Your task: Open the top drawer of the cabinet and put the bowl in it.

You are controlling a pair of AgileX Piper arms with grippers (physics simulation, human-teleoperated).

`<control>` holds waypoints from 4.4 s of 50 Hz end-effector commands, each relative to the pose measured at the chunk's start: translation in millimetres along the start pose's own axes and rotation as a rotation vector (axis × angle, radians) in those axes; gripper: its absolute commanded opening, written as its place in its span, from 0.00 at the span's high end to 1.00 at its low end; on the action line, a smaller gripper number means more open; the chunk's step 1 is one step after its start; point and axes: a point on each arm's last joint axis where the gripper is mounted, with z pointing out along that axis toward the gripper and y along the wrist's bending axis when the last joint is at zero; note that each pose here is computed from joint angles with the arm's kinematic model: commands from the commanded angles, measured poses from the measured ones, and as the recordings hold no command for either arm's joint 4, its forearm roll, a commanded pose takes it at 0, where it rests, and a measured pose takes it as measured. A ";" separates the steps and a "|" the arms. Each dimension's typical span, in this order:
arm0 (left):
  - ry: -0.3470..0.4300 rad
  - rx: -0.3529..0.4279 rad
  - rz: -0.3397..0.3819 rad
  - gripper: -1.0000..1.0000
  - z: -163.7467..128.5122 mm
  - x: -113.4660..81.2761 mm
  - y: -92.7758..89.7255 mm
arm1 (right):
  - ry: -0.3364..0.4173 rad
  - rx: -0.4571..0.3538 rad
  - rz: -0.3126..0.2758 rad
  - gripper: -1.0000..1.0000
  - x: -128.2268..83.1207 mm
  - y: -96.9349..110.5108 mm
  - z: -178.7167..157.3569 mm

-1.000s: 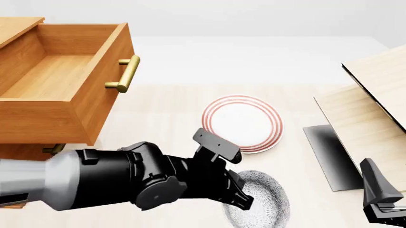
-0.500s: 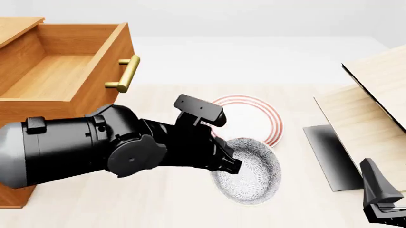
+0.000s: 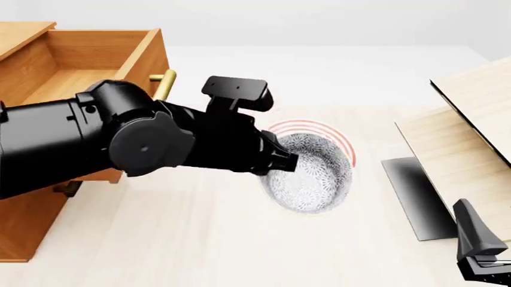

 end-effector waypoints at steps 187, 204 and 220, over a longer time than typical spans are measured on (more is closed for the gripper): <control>-0.486 -0.580 -0.684 1.00 -232.7 -47.6 153.1 | 0.000 0.000 0.000 0.00 0.3 0.0 -0.1; -0.505 -0.627 -0.753 1.00 -222.0 -31.3 174.9 | 0.000 0.000 0.000 0.00 0.3 0.0 -0.1; -0.508 -0.655 -0.795 1.00 -216.2 -23.9 188.6 | 0.000 0.000 0.000 0.00 0.3 0.0 -0.1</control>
